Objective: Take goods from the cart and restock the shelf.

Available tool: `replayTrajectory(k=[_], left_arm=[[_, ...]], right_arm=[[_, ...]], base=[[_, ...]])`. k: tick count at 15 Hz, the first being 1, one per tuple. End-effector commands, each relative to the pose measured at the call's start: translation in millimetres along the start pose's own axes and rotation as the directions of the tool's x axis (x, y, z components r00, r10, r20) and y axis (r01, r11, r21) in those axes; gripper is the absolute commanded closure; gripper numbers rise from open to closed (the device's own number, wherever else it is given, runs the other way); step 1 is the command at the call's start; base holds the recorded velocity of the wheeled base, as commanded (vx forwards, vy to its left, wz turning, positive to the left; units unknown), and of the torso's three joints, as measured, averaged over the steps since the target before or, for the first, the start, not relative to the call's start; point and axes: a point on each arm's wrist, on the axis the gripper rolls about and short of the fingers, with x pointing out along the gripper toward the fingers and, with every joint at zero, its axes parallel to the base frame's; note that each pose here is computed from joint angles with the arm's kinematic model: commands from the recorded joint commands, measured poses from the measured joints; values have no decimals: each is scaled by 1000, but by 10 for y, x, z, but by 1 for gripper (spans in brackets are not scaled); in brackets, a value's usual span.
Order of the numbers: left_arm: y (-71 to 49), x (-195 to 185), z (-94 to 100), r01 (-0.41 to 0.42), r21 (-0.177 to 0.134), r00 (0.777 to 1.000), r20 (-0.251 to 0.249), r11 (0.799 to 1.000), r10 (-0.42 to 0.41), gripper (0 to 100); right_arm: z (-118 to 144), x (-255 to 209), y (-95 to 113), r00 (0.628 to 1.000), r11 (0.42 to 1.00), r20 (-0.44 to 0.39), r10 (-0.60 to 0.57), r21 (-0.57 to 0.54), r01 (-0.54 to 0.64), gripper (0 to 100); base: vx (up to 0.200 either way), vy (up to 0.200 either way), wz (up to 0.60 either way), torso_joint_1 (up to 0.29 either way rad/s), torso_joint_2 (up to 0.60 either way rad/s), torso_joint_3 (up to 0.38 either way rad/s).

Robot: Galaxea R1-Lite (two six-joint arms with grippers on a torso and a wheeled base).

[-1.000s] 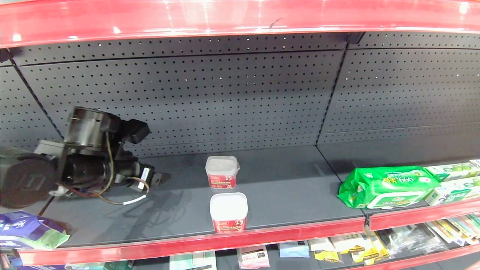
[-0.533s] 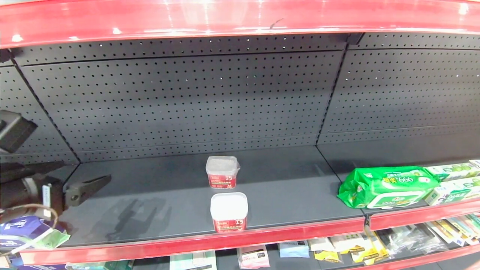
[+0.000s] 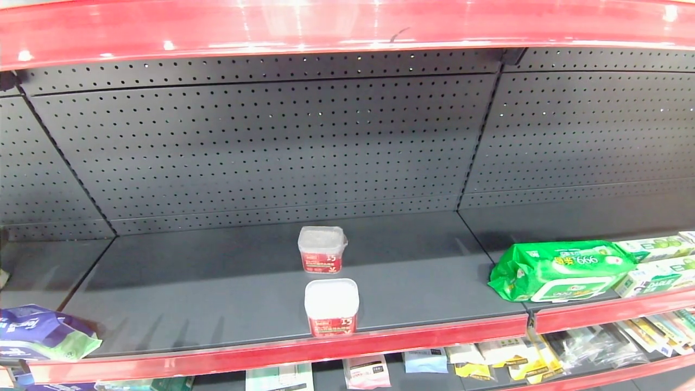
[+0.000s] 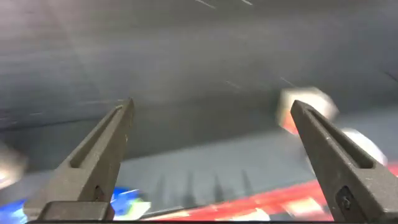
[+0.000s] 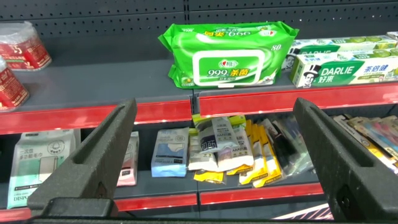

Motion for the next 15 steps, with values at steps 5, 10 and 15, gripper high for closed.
replayTrajectory(k=[5,10,15], left_arm=[[-176,-646,-430,31,6,984,178,999,-32,0],[-223,-810,-520,46,12,971,234,999,-47,0],[-274,-900,-1142,73,-75,961,271,995,-50,0]], right_arm=[[0,0,0,1000,1000,0,1,0,-1,0],[0,1,0,1000,1000,-1,1,0,-1,0],[0,0,0,1000,1000,0,1,1,-1,0]], base=[[0,0,0,0,0,0],[0,0,0,0,0,0],[0,0,0,0,0,0]])
